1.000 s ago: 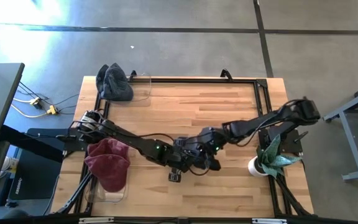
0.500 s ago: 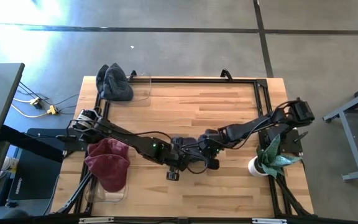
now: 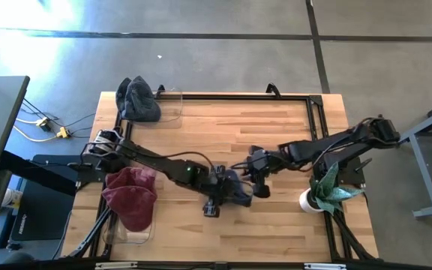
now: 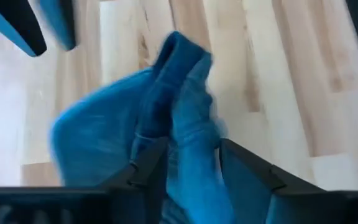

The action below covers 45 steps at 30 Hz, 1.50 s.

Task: Pick & Place hat
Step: Put the blue cap into the top transparent bin

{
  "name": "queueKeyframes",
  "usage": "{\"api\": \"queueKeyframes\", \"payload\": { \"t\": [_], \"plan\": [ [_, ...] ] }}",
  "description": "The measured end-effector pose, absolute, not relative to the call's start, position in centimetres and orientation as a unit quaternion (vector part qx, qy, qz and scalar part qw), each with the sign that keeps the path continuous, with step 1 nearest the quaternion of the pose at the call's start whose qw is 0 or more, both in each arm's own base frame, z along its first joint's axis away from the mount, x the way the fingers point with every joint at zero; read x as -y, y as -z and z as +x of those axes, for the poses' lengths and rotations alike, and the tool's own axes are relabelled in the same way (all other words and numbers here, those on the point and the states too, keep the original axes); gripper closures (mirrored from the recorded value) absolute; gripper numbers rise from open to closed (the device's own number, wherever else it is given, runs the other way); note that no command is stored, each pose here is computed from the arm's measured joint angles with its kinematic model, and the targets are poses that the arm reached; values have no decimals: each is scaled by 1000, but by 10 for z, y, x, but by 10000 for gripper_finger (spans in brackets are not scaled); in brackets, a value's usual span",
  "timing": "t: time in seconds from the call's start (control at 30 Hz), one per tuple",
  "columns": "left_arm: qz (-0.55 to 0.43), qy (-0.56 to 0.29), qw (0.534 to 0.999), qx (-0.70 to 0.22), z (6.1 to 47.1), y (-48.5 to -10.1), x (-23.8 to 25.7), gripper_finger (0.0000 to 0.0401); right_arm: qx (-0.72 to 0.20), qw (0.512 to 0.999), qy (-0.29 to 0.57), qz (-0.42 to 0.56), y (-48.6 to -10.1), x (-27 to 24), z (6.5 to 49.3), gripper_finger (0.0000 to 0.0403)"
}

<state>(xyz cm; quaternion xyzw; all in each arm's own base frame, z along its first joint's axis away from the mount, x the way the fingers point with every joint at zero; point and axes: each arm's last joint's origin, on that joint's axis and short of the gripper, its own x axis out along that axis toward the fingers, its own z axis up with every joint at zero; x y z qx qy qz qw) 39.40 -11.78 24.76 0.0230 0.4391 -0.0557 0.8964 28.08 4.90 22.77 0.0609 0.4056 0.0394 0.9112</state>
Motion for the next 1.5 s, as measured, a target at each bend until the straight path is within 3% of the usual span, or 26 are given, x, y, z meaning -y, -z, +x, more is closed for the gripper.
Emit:
{"api": "queueKeyframes", "payload": {
  "t": [0.23, 0.43, 0.67, 0.87, 1.03, 1.3, 1.5],
  "plan": [
    [-92, 128, 871, -465, 385, -261, 114, 226, -355, 920, -154, 65, -226, -82, 293, 220],
    [-54, 109, 832, -541, 355, -253, 148, 224, -326, 928, -181, 16, -198, -127, 306, 164],
    [-92, -1, 830, -551, 329, -214, 176, 224, -347, 925, -150, -24, -153, -158, 311, 160],
    [-164, -164, 817, -527, 317, -187, 166, 224, -400, 909, -103, 60, -117, -161, 315, 180],
    [-169, -262, 780, -543, 301, -183, 159, 224, -430, 888, -50, 153, -115, -159, 313, 189],
    [-222, -179, 853, -437, 297, -226, 186, 224, -385, 888, -39, 251, -166, -158, 309, 190],
    [-278, -140, 899, -308, 337, -233, 185, 259, -336, 909, 42, 244, -179, -152, 305, 238]
  ]
}}
